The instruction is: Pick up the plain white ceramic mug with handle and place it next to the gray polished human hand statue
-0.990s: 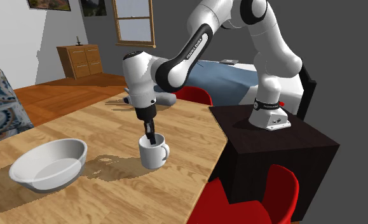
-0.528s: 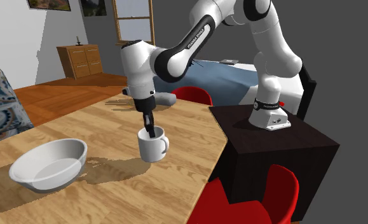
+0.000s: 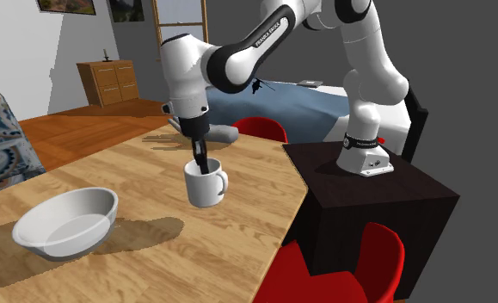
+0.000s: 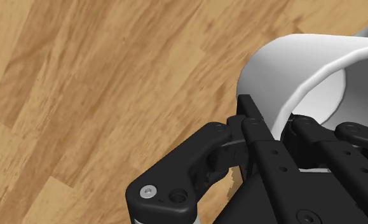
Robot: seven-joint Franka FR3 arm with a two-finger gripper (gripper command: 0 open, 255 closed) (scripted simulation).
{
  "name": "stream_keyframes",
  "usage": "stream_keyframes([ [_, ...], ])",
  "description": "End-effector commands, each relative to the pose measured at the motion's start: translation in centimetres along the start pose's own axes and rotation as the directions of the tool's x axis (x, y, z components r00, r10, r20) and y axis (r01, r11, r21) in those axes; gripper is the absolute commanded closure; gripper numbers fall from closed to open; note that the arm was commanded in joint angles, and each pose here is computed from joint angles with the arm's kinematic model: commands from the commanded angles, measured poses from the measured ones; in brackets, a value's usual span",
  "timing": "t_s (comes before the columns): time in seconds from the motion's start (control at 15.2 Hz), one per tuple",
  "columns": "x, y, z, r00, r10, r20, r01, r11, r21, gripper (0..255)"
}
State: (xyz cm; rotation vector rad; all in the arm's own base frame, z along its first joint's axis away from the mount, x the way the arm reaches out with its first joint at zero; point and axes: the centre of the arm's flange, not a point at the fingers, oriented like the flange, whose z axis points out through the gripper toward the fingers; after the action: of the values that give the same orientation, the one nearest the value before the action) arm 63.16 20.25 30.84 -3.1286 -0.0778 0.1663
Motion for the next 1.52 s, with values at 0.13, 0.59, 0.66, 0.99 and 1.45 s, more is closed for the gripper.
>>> stream_keyframes([
  [0.13,-0.3,0.0,-2.2,1.000,0.000,0.000,0.000,1.000,0.000,255],
  [0.59,-0.7,-0.1,-5.9,1.000,0.000,0.000,0.000,1.000,0.000,255],
  [0.66,-0.7,-0.1,-6.4,1.000,0.000,0.000,0.000,1.000,0.000,255],
  [0.99,-1.0,-0.1,-9.0,1.000,0.000,0.000,0.000,1.000,0.000,255],
  [1.45,-1.4,-0.1,-12.5,1.000,0.000,0.000,0.000,1.000,0.000,255],
])
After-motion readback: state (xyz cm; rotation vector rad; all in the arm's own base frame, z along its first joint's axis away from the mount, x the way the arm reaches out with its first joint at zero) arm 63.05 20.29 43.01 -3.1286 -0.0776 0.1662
